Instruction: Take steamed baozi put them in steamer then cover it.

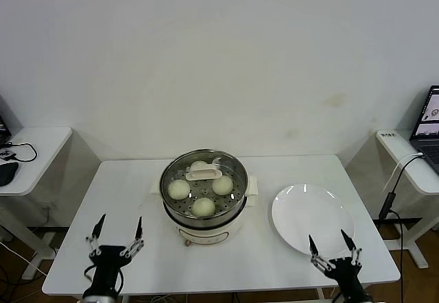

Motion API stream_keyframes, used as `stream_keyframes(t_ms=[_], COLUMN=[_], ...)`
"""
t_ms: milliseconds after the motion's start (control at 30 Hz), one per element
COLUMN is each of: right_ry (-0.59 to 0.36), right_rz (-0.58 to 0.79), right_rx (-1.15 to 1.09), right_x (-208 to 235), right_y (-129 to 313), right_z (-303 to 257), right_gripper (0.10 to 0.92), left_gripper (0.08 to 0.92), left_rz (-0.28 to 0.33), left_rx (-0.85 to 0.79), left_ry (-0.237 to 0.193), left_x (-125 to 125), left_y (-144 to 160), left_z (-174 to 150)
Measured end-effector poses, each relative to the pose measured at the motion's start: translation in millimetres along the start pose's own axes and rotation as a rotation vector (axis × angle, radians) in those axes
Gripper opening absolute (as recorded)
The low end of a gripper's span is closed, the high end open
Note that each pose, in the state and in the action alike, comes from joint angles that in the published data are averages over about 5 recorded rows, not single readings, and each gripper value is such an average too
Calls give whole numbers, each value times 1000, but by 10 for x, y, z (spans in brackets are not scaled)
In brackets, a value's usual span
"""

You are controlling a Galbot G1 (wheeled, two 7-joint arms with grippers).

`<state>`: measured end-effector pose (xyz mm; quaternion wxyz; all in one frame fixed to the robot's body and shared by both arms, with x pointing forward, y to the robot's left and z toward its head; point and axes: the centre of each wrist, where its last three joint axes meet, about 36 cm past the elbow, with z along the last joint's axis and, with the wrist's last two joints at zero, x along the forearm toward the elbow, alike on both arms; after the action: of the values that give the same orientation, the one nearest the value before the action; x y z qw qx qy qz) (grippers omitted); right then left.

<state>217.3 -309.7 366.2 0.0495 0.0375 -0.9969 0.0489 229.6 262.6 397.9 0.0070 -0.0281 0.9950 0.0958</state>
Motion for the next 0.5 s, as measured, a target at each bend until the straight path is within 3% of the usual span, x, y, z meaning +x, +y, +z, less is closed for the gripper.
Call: stream_keyframes(t_ms=[500], right_ry=[100], right_rz=[-48], right_rx=[-37], right_x=[253], right_y=[231], right_z=[-53], right_gripper=[823], left_gripper=[823], left_rz=[-70], left_rx=[135], left_ry=[74], left_x=[336], left_y=[98], left_z=[140])
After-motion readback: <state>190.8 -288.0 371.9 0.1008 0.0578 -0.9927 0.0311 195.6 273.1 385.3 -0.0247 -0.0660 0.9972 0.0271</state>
